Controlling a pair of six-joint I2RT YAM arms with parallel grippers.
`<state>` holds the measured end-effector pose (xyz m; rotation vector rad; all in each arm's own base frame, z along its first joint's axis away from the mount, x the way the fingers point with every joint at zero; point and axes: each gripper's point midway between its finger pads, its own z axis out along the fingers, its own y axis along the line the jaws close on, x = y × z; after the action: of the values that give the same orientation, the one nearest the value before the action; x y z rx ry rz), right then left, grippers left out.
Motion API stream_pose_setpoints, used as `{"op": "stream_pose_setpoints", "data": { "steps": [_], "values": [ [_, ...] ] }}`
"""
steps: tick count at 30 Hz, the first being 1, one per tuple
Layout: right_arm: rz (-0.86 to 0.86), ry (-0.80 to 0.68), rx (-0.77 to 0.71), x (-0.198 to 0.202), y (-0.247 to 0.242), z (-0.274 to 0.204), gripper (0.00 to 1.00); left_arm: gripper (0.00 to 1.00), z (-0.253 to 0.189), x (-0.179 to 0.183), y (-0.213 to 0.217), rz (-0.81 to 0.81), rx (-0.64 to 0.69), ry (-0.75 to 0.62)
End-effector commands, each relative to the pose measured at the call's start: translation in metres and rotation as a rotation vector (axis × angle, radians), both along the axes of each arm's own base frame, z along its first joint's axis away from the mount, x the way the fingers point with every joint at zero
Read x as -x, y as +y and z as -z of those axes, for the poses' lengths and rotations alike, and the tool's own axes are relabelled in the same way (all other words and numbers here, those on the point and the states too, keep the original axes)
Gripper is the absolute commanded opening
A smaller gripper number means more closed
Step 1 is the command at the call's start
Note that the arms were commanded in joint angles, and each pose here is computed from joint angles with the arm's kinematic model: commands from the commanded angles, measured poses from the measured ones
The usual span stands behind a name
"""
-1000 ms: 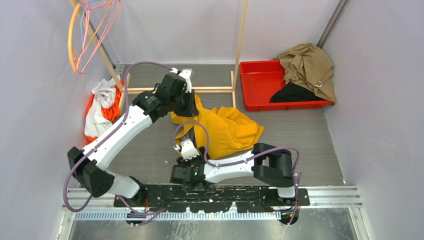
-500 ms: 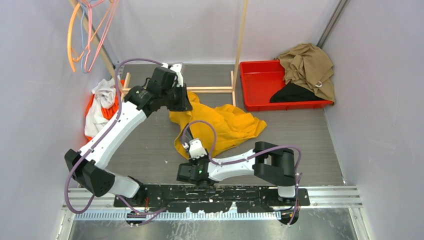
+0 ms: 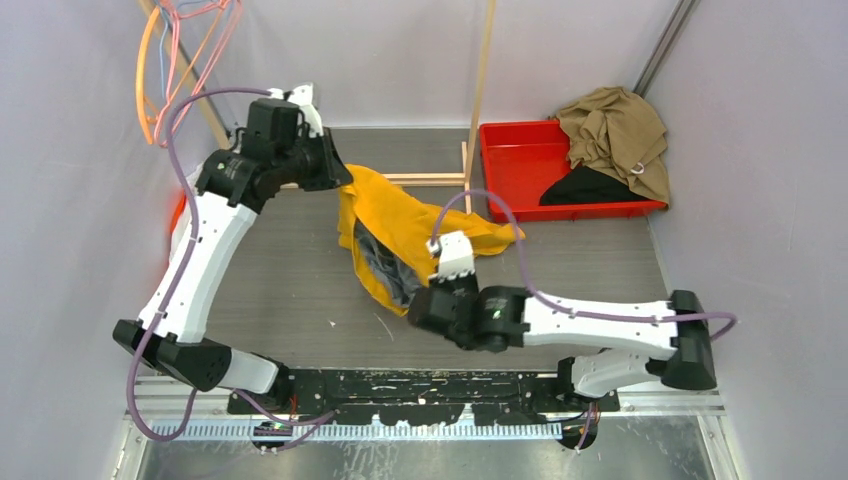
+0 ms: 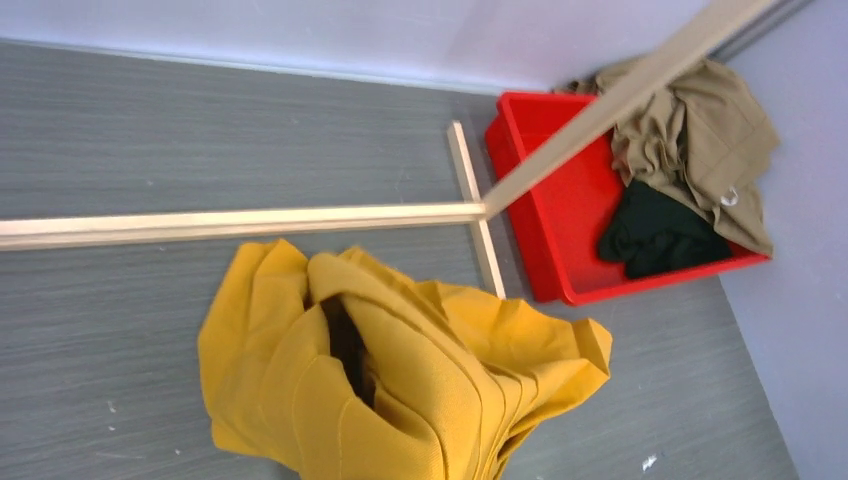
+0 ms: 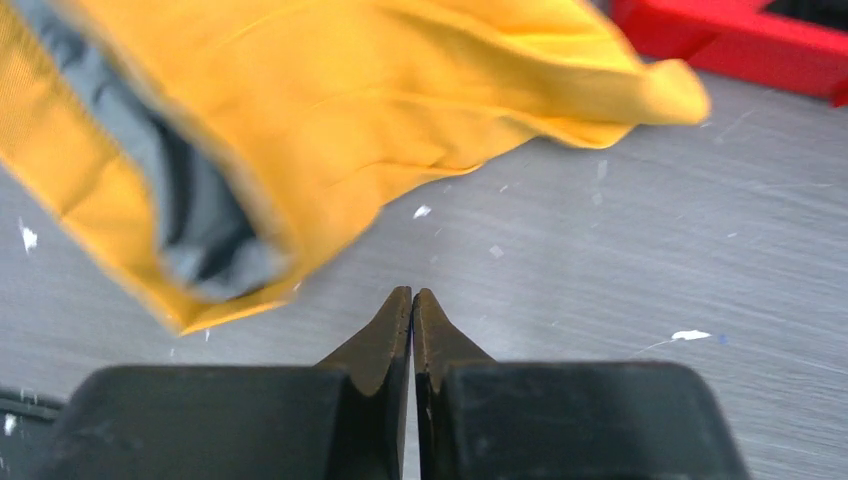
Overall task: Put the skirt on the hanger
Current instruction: Adjust the skirt at the center of the board.
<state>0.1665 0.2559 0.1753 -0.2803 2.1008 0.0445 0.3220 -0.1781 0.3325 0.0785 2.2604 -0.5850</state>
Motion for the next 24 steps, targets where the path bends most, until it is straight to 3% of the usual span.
{"op": "stream_pose_setpoints", "data": {
  "steps": [1, 3, 8, 9, 11, 13, 19, 24],
  "values": [
    [0.043, -0.060, 0.009, -0.041, -0.041, -0.062, 0.06, 0.04, -0.061, -0.001, 0.024, -0.038, 0.052, -0.151],
    [0.049, -0.066, -0.038, -0.062, -0.048, -0.089, 0.01, 0.05, -0.071, -0.003, 0.032, -0.056, 0.064, -0.161],
    [0.002, -0.075, -0.060, -0.126, -0.035, -0.137, 0.01, 0.05, -0.098, -0.028, 0.052, -0.113, 0.141, -0.191],
    [-0.059, -0.039, -0.061, -0.130, -0.021, -0.140, 0.08, 0.05, -0.101, -0.032, 0.052, -0.109, 0.155, -0.182],
    [-0.124, 0.006, -0.068, -0.129, 0.000, -0.134, 0.36, 0.04, -0.102, -0.035, 0.050, -0.094, 0.160, -0.160],
    [-0.198, 0.038, -0.102, -0.117, 0.023, -0.121, 0.51, 0.04, -0.101, -0.031, 0.048, -0.080, 0.164, -0.155],
    [-0.306, 0.036, -0.190, -0.083, 0.081, -0.077, 0.59, 0.05, -0.093, -0.017, 0.042, -0.041, 0.197, -0.140],
    [-0.412, 0.025, -0.248, -0.051, 0.120, -0.079, 0.62, 0.05, -0.123, 0.005, 0.024, 0.062, 0.276, -0.167]
  ]
}}
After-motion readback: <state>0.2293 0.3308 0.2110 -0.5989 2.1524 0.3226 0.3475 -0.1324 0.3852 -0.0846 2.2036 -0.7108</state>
